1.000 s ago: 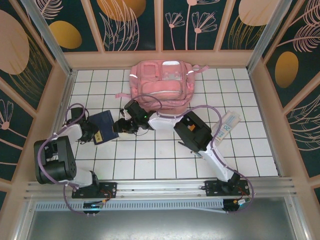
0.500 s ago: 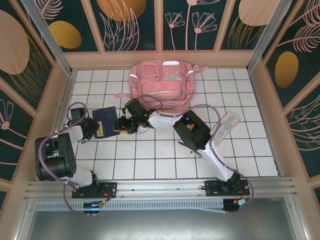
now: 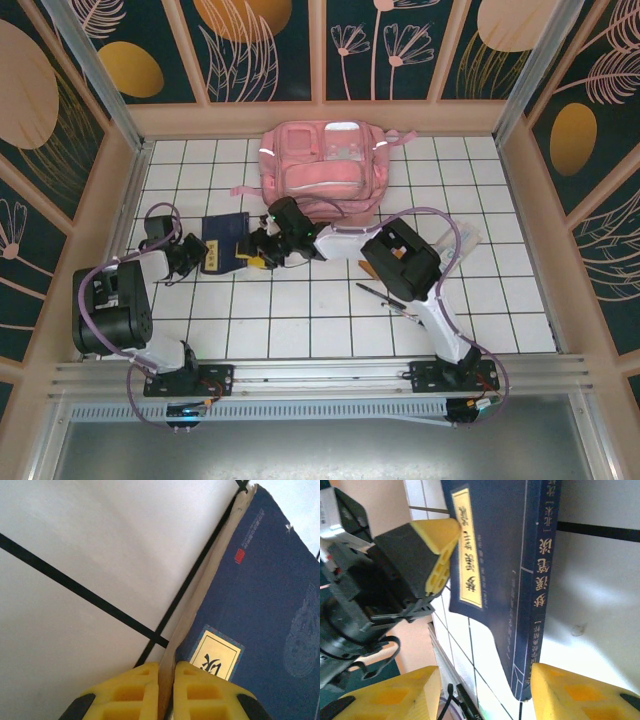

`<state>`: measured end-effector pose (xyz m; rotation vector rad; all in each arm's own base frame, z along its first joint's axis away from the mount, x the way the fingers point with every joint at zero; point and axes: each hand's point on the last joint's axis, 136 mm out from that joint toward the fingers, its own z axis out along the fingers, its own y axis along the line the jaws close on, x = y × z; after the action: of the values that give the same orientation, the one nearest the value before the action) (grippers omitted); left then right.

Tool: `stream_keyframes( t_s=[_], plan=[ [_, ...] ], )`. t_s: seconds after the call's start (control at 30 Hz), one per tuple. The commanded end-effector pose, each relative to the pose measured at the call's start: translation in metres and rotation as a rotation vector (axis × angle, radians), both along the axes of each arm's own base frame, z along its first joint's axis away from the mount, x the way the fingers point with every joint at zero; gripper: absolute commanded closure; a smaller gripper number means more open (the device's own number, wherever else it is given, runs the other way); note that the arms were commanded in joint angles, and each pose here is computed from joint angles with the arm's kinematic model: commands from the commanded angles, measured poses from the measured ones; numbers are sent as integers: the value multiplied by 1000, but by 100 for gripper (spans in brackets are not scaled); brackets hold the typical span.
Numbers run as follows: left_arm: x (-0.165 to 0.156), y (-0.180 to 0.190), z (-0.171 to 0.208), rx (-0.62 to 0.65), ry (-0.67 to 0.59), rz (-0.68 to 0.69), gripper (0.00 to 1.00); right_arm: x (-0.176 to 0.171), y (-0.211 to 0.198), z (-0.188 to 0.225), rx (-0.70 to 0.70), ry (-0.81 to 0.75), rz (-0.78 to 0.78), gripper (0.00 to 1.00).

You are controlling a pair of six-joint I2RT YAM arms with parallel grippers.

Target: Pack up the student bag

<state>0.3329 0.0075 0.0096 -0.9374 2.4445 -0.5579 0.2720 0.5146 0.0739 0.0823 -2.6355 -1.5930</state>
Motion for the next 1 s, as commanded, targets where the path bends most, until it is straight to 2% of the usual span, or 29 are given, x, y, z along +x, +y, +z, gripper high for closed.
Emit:
stream_keyframes(
  t_s=[0.0, 0.07, 0.23, 0.47, 0.57, 0.7, 0.77, 0.87, 0.97],
  plan=[
    [-99, -37, -58, -118, 391, -66, 99, -3, -3, 17, -38, -31, -26, 50],
    [-102, -37, -60, -116, 403, -59, 99, 3, -13, 0, -131, -44, -73, 50],
    [-100, -36, -57, -121, 387, -4, 100, 11, -27, -35, -253, -26, -153, 50],
    [-104, -35, -59, -108, 404, -10, 100, 30, -51, -49, -526, -202, -191, 48],
    [-103, -36, -58, -111, 401, -34, 100, 36, -50, -54, -588, -260, -157, 51],
    [-102, -39, -58, -116, 400, -51, 100, 25, -37, -69, -539, -207, -94, 55],
    [-101, -43, -57, -133, 394, -60, 100, 17, -26, -71, -467, -167, -66, 57],
    [-101, -47, -57, -140, 393, -71, 100, 3, -6, -56, -306, -145, 0, 61],
    [-101, -48, -57, -142, 389, -81, 100, 0, 3, -34, -207, -185, 32, 70]
  ],
)
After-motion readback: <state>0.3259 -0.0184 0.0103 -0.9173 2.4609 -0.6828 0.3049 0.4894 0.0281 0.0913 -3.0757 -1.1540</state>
